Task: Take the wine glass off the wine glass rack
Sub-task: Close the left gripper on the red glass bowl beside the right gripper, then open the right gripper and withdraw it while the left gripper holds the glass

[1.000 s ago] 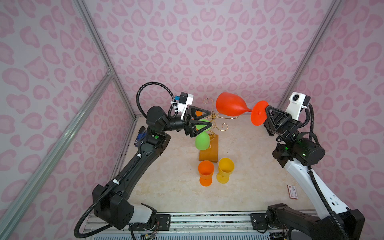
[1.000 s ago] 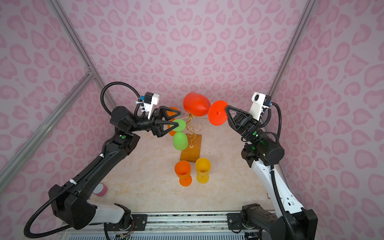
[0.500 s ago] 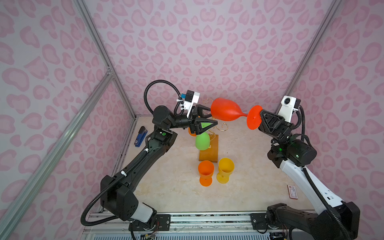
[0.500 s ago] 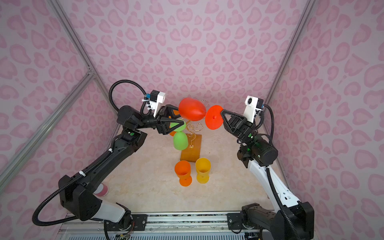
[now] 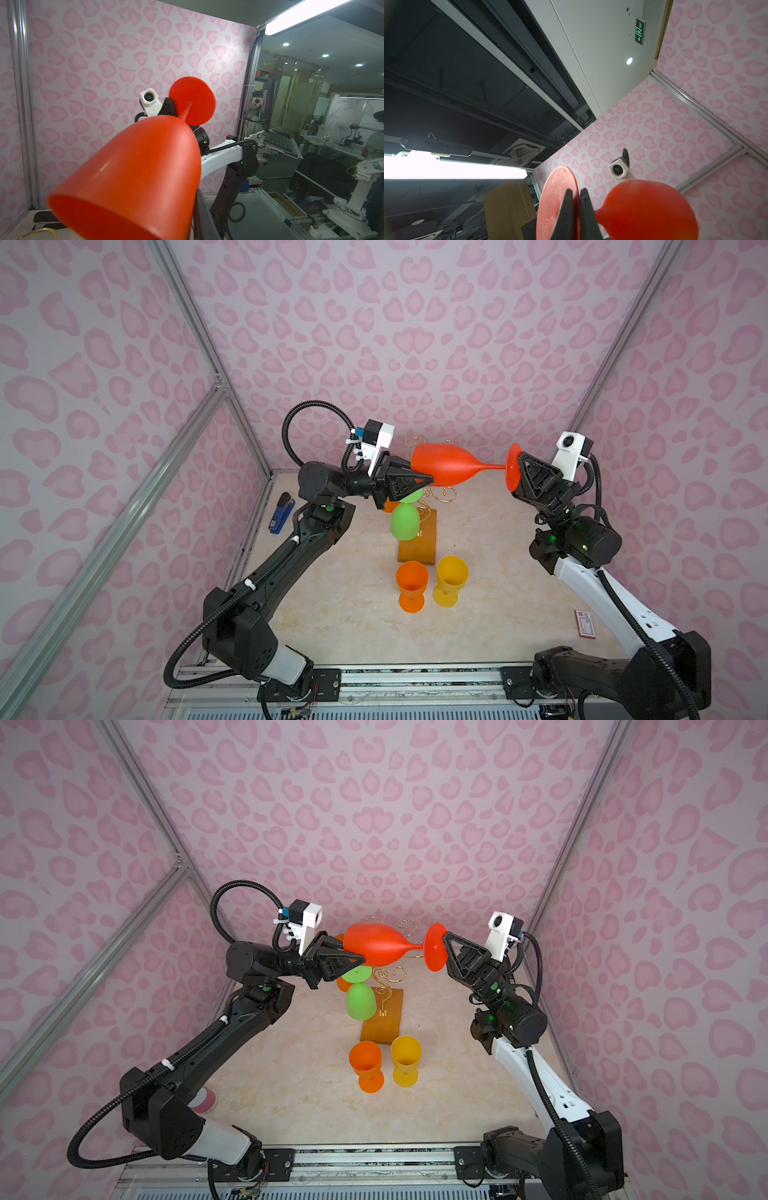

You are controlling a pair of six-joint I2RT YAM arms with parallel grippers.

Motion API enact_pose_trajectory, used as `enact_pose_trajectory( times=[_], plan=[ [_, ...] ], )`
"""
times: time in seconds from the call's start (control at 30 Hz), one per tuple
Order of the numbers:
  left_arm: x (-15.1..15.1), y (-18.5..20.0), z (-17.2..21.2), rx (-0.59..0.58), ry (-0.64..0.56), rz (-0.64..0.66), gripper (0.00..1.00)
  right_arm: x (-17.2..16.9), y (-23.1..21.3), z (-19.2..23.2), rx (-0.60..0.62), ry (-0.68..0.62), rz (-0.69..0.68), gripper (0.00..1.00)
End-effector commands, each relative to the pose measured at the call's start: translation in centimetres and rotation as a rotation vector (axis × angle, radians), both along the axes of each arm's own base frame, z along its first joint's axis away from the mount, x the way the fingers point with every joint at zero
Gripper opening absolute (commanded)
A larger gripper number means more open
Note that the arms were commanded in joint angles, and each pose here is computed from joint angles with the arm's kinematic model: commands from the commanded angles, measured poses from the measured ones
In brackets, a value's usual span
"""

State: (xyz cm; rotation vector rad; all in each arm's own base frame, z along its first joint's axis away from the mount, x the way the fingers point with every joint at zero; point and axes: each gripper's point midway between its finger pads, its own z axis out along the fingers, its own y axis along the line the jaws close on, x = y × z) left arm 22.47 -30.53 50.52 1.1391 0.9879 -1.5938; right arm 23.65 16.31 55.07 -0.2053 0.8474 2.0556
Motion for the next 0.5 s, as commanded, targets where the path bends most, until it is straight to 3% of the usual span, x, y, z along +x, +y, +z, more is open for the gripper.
enact_pose_trajectory(
  times=[0.0, 0.03, 0.17, 0.3, 0.47],
  plan=[
    [0.8, 0.3, 1.2, -0.057, 0.044, 0.057, 0.02, -0.8, 1.5, -1.5, -0.112, -0.054, 0.034, 0.0],
    [0.7, 0.3, 1.3, -0.059, 0.044, 0.054, 0.02, -0.4, 1.6, -1.9, -0.121, -0.041, 0.036, 0.0],
    [-0.1, 0.7, 1.8, -0.061, 0.049, 0.039, 0.02, 1.1, 1.1, -3.3, -0.158, -0.004, 0.01, 0.25],
    [-1.1, 1.0, 1.4, -0.021, 0.014, 0.037, 0.02, 3.5, -1.7, -5.1, -0.177, 0.069, -0.108, 0.42],
    [-0.9, 0.8, -0.8, 0.09, 0.007, 0.104, 0.02, 6.6, -5.2, -8.2, -0.308, 0.207, -0.339, 0.48]
  ],
)
